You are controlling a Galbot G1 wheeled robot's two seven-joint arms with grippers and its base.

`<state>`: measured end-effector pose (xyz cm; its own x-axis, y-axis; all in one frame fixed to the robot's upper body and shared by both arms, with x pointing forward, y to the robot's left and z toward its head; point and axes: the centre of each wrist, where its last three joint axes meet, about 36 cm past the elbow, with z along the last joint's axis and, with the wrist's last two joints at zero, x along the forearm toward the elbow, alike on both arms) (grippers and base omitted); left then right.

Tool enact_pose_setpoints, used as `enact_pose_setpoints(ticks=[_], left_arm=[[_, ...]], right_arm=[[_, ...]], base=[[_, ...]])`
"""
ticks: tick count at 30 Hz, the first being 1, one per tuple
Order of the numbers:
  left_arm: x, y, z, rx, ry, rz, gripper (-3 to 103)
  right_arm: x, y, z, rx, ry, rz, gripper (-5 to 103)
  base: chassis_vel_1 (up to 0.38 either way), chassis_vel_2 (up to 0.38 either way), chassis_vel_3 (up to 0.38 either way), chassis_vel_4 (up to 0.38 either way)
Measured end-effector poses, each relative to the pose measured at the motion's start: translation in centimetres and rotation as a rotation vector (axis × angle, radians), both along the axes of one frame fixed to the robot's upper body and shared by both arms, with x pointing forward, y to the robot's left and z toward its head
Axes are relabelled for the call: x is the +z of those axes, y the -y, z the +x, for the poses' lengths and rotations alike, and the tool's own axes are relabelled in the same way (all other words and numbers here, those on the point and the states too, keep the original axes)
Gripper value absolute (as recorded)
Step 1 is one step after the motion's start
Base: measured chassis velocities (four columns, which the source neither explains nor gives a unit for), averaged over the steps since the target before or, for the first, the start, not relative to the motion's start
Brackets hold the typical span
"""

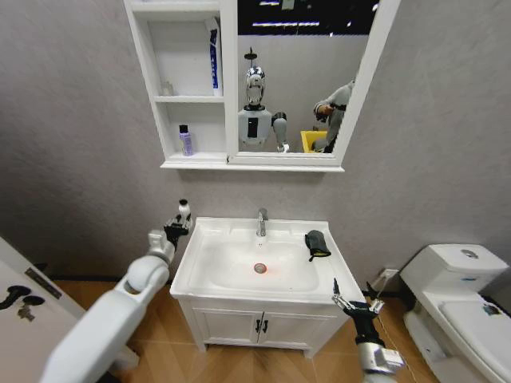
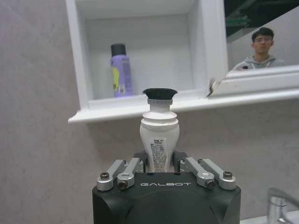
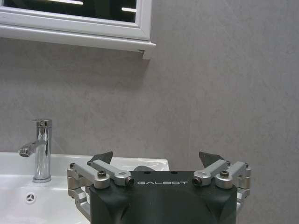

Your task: Move facial cleanser and shampoo from washbasin to cabinet, then wipe washbasin with towel.

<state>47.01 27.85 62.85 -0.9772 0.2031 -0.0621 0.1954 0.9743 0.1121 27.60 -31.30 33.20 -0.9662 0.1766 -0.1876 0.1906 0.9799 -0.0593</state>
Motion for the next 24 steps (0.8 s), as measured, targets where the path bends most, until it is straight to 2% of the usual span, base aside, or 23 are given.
enact_pose_setpoints(ticks=[1, 2, 4, 5, 7, 8, 10, 11, 12, 13, 15, 16, 18, 21, 24], left_arm=[[1.7, 0.1, -0.4, -0.013, -0.006, -0.001, 28], [5.3, 0.2, -0.8, -0.045, -0.023, -0.008, 28], [9.3, 0.6, -0.7, -0.096, -0.058, -0.022, 28], [9.3, 0.6, -0.7, -0.096, -0.058, -0.022, 28], [13.4, 0.7, 1.0, -0.123, -0.095, -0.013, 28], [13.4, 0.7, 1.0, -0.123, -0.095, -0.013, 28], [16.3, 0.9, 3.5, -0.111, -0.096, -0.010, 28], [16.3, 0.9, 3.5, -0.111, -0.096, -0.010, 28], [17.3, 1.1, 4.9, -0.092, -0.096, -0.007, 28], [18.5, 1.4, 7.7, -0.050, -0.101, -0.002, 28], [19.6, 2.4, 11.3, -0.016, -0.117, -0.012, 28], [19.6, 2.4, 11.3, -0.016, -0.117, -0.012, 28], [19.9, 4.1, 13.7, -0.023, -0.140, -0.025, 28], [19.9, 4.9, 14.9, -0.021, -0.146, -0.032, 28], [19.4, 6.0, 17.4, 0.001, -0.155, -0.041, 28]], right_arm=[[-0.1, -0.1, 0.0, 0.002, -0.002, -0.001, 100], [-0.2, -0.3, 0.0, 0.005, -0.005, -0.003, 100], [-0.3, -0.4, -0.1, 0.007, -0.003, -0.006, 100], [-0.3, -0.4, -0.1, 0.007, -0.003, -0.006, 100], [-0.3, -0.4, -0.1, 0.006, 0.000, -0.006, 100], [-0.3, -0.4, -0.1, 0.006, 0.000, -0.006, 100], [-0.2, -0.3, 0.0, 0.004, 0.004, -0.007, 100], [-0.2, -0.3, 0.0, 0.004, 0.004, -0.007, 100], [-0.1, -0.4, 0.0, 0.004, 0.005, -0.006, 100], [-0.2, -0.5, -0.1, 0.004, 0.002, -0.008, 100], [-0.4, -0.7, -0.3, 0.006, -0.003, -0.014, 100], [-0.4, -0.7, -0.3, 0.006, -0.003, -0.014, 100], [-0.4, -0.8, -0.7, 0.006, -0.007, -0.015, 100], [-0.4, -0.6, -0.8, 0.005, -0.006, -0.018, 100], [-0.6, -0.5, -0.9, -0.003, -0.009, -0.018, 100]], base=[[0.000, 0.000, 0.000, 0.000], [0.000, 0.000, 0.000, 0.000], [0.000, 0.000, 0.000, 0.000], [0.000, 0.000, 0.000, 0.000], [0.000, 0.000, 0.000, 0.000], [0.000, 0.000, 0.000, 0.000], [0.000, 0.000, 0.000, 0.000], [0.000, 0.000, 0.000, 0.000], [0.000, 0.000, 0.000, 0.000], [0.000, 0.000, 0.000, 0.000], [0.000, 0.000, 0.000, 0.000], [0.000, 0.000, 0.000, 0.000], [0.000, 0.000, 0.000, 0.000], [0.000, 0.000, 0.000, 0.000], [0.000, 0.000, 0.000, 0.000]])
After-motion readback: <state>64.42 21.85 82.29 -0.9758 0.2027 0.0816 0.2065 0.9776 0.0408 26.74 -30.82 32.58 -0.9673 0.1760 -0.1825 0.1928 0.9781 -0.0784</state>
